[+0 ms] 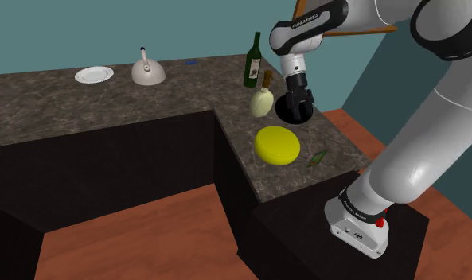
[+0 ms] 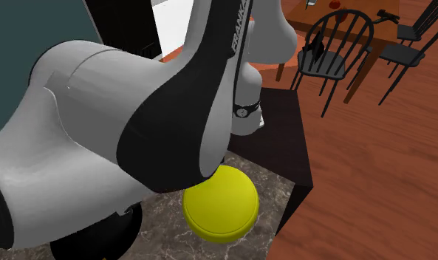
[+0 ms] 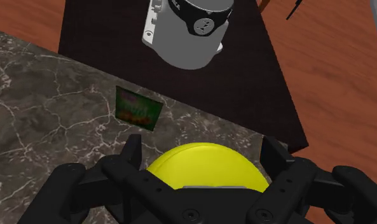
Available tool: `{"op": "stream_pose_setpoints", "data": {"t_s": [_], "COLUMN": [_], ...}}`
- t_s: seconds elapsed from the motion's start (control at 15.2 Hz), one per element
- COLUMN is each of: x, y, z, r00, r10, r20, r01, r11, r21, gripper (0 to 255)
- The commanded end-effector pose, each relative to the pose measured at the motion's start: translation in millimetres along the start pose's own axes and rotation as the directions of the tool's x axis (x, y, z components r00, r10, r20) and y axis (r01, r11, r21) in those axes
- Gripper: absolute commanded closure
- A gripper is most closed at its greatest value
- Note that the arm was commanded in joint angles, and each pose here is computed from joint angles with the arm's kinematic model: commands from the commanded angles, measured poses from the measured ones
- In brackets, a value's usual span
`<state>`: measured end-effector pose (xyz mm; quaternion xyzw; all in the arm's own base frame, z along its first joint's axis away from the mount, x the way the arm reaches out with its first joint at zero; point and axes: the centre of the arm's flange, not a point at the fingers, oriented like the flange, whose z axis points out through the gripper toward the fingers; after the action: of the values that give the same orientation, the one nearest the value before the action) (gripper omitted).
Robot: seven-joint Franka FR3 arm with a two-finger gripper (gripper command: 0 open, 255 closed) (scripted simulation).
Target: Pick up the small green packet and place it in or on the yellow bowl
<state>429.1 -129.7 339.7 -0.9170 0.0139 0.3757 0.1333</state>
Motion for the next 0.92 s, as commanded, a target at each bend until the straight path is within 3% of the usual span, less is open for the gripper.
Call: {"op": "stream_pose_setpoints", "data": {"t_s": [0.0, 0.13, 0.33, 0.66, 0.86], "x": [22.6, 40.9, 63.8, 88.0, 83.7], "y": [18.8, 37.3, 64.5, 107.1, 107.3], "z": [23.0, 46.8, 86.1, 159.4, 172.9], "r00": [0.996, 0.984, 0.952, 0.863, 0.857], "r10": [0.022, 0.040, 0.062, 0.084, 0.084], "r20": [0.088, 0.173, 0.299, 0.498, 0.508], "r01": [-0.024, -0.050, -0.092, -0.171, -0.176], "r11": [0.999, 0.997, 0.992, 0.976, 0.975], "r21": [0.029, 0.055, 0.089, 0.132, 0.134], "gripper": [0, 0, 0, 0, 0]}}
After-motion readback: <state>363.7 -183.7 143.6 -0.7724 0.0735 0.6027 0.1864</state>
